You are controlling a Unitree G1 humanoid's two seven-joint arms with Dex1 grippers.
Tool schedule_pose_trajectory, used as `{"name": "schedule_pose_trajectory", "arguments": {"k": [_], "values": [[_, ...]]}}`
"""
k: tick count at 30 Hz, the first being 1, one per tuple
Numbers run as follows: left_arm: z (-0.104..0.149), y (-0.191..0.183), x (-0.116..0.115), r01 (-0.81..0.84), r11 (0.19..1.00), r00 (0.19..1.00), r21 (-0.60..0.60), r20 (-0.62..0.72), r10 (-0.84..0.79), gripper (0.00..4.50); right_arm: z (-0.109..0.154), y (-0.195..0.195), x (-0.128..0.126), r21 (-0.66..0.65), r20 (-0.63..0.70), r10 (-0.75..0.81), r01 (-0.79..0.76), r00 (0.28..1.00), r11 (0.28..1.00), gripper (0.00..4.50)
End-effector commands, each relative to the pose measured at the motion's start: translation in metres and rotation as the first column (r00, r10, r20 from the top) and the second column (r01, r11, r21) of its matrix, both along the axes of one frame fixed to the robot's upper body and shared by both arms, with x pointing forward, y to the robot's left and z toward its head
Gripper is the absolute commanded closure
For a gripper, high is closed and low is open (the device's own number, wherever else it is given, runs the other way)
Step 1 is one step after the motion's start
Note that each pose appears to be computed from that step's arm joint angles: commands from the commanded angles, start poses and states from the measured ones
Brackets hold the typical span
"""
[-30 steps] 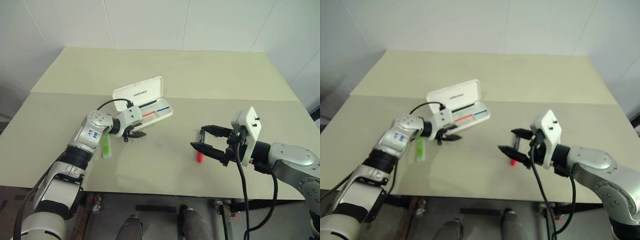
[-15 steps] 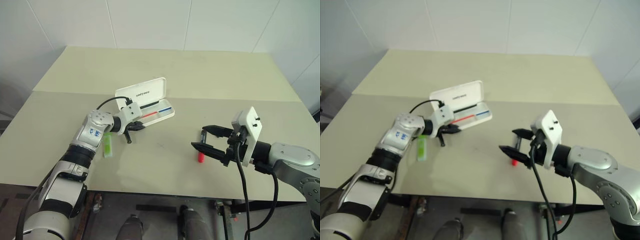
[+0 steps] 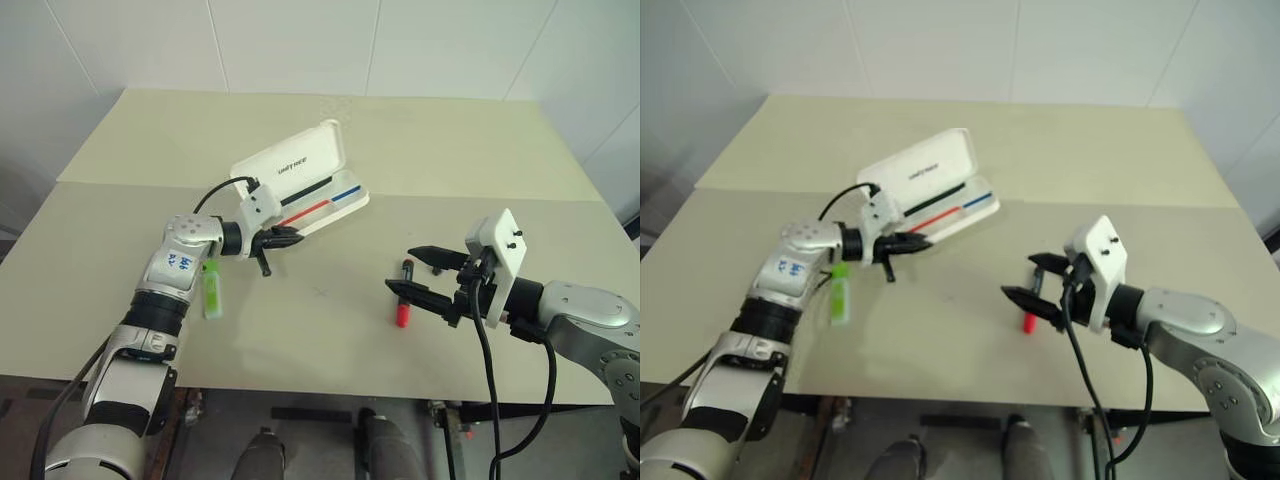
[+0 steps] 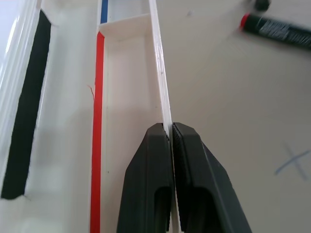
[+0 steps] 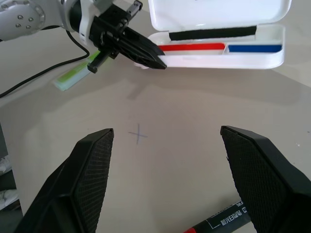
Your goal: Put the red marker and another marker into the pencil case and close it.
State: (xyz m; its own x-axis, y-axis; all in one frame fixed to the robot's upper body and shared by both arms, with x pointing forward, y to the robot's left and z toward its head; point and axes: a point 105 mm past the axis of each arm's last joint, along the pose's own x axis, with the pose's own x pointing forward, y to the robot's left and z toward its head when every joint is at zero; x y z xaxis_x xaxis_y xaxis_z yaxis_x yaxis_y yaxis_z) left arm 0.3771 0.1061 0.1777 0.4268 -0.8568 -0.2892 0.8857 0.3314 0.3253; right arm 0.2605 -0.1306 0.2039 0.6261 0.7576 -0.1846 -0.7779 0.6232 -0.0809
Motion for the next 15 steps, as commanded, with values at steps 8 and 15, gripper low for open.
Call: {"name": "schedule_pose_trajectory", "arguments": {"k": [8, 15], "values": [[0.012, 0.005, -0.046, 0.295, 0.952, 0.952, 0.083, 0.058, -0.301, 4.47, 0.005, -0.004, -0.004, -0.006, 0.044, 0.006, -0.006, 0.999, 1.0, 0.78], [-0.003, 0.003, -0.064, 0.336, 0.934, 0.94, 0.124, 0.017, -0.34, 4.47, 0.009, -0.008, -0.02, 0.025, 0.089, 0.035, -0.038, 0.995, 0.999, 0.78]]}}
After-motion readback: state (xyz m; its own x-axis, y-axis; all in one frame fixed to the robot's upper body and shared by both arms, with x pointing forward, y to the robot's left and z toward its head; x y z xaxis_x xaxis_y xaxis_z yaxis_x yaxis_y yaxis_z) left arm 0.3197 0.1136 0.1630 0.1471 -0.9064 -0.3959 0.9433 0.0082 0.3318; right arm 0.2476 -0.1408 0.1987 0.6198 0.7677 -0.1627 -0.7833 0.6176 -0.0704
